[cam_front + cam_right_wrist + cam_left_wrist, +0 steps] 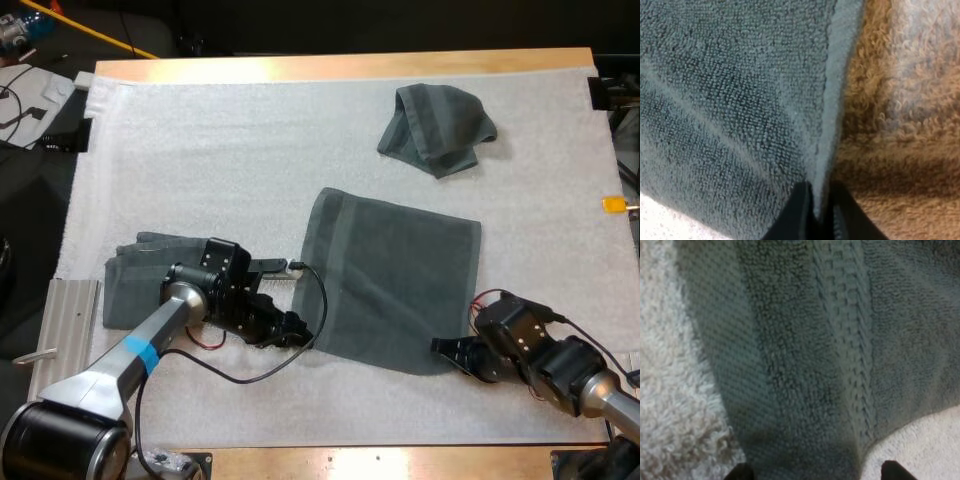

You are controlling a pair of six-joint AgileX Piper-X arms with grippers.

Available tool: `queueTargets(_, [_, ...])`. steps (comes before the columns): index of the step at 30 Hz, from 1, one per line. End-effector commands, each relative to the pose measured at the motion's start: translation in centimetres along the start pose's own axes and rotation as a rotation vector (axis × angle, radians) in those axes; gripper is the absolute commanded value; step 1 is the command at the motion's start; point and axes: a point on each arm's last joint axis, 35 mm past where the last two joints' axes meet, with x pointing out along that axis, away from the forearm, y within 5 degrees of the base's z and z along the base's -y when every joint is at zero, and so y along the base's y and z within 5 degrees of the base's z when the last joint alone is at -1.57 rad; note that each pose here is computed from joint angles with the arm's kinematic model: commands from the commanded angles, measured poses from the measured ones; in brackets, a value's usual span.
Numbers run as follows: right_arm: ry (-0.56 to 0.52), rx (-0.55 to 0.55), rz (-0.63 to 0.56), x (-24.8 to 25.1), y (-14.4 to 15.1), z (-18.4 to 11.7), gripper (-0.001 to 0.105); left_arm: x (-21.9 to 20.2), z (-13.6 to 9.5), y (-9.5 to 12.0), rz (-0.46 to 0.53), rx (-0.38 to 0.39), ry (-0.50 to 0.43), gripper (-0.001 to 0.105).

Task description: Pick towel from pile, fold and stack

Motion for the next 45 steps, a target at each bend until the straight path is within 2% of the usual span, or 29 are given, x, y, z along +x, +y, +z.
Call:
queueTargets(1, [0.002,-0.001,-0.005,-0.2,0.0,0.0,0.0,0.2,0.1,-0.1,-0.036,-0.007,0.009,0.052])
queueTargets(4, [0.003,-0.001,-0.006,-0.2,0.0,0.0,0.0,0.2,0.2,-0.1,-0.04,-0.005,0.007,0.049])
queueTargets(7, [0.003,-0.006,-0.005,-0.2,0.0,0.0,0.0,0.2,0.1,0.0,-0.038,-0.013,0.01,0.04])
queueTargets(10, [0.001,-0.007,-0.002,-0.2,0.1,0.0,0.0,0.2,0.0,0.0,-0.037,-0.018,0.018,0.024])
queueTargets(13, [0.01,-0.009,0.008,-0.1,0.0,0.0,0.0,0.3,-0.1,0.1,-0.032,-0.02,0.03,0.003])
queueTargets(15, [0.012,-0.012,0.017,0.0,0.1,0.0,0.0,0.3,-0.1,0.0,-0.025,-0.006,0.025,0.005])
queueTargets(16, [0.025,-0.016,0.042,0.0,0.2,0.0,0.0,0.2,-0.3,0.1,-0.023,-0.006,0.034,0.0])
queueTargets(19, [0.028,-0.023,0.081,-0.5,0.6,0.4,0.0,-0.4,-1.1,-0.3,-0.018,0.015,0.054,0.0])
queueTargets(26, [0.008,-0.042,0.088,-3.4,1.7,1.5,0.0,-2.9,-3.4,-2.0,-0.009,0.076,0.063,0.0])
queueTargets(36, [0.055,-0.127,0.094,-6.8,2.8,-0.6,0.0,-4.2,-7.2,-5.2,0.028,0.199,0.122,0.0])
queueTargets(40, [0.044,-0.128,0.112,-7.3,3.0,-0.8,0.0,-4.1,-7.2,-5.7,0.012,0.227,0.12,0.0])
queueTargets(42, [0.021,-0.108,0.137,-7.6,3.4,-0.5,0.0,-4.0,-7.0,-6.1,-0.027,0.243,0.103,0.0])
queueTargets(45, [-0.033,-0.046,0.172,-7.5,3.9,0.2,0.0,-3.9,-6.1,-6.5,-0.1,0.229,0.061,0.0])
